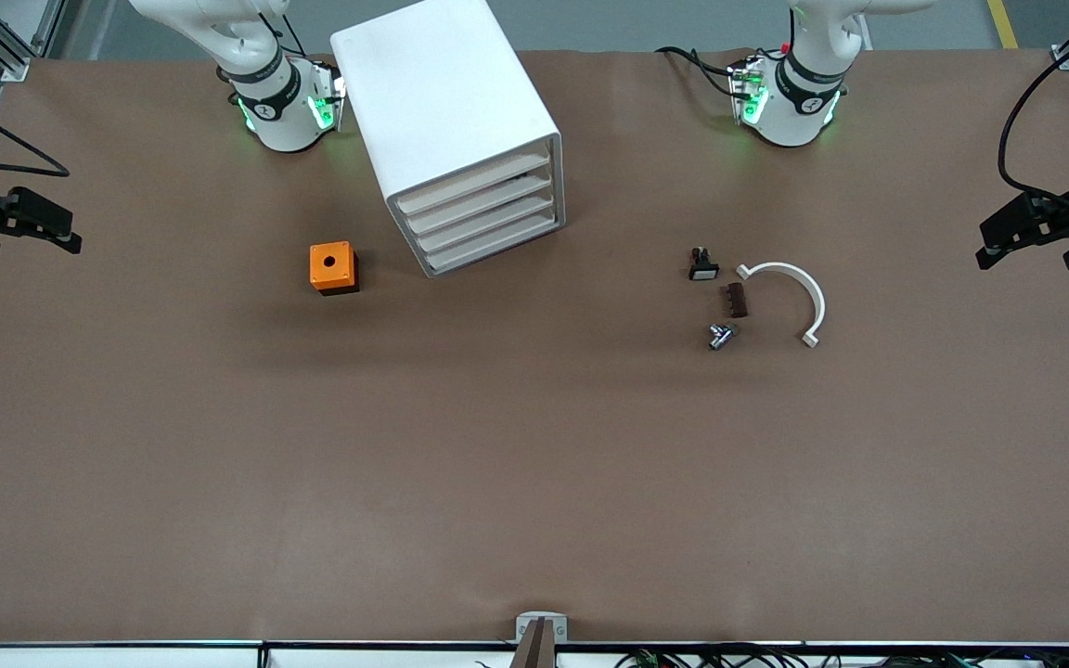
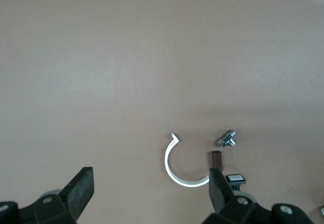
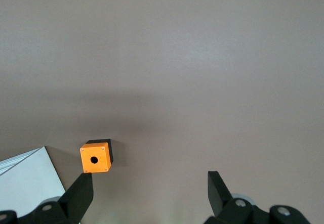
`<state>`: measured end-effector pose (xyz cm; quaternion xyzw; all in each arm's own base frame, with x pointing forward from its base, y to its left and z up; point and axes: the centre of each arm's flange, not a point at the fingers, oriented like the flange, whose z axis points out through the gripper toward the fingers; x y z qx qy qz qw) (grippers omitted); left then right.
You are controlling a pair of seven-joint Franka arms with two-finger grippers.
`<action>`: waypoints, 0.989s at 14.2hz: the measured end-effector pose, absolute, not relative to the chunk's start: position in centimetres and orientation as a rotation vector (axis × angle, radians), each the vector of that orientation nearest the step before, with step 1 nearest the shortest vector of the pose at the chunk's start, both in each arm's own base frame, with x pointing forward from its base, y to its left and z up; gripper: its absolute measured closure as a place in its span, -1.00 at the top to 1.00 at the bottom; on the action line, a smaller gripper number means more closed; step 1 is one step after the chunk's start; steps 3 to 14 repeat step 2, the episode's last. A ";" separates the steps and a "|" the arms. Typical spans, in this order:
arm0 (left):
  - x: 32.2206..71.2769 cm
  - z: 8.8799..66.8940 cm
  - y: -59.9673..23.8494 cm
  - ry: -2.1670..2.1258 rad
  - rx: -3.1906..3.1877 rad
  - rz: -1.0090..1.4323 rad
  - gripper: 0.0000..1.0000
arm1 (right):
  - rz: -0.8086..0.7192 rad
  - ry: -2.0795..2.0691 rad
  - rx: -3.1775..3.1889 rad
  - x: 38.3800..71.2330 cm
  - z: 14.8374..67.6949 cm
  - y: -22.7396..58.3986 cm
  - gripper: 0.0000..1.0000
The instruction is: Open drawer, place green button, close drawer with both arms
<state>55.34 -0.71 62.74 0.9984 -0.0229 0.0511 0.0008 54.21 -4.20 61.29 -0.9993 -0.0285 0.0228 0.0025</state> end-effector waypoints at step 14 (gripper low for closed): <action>55.4 62.7 -0.7 -0.072 3.135 0.161 1.00 | 0.072 -0.087 -3.135 54.2 61.3 -4.3 1.00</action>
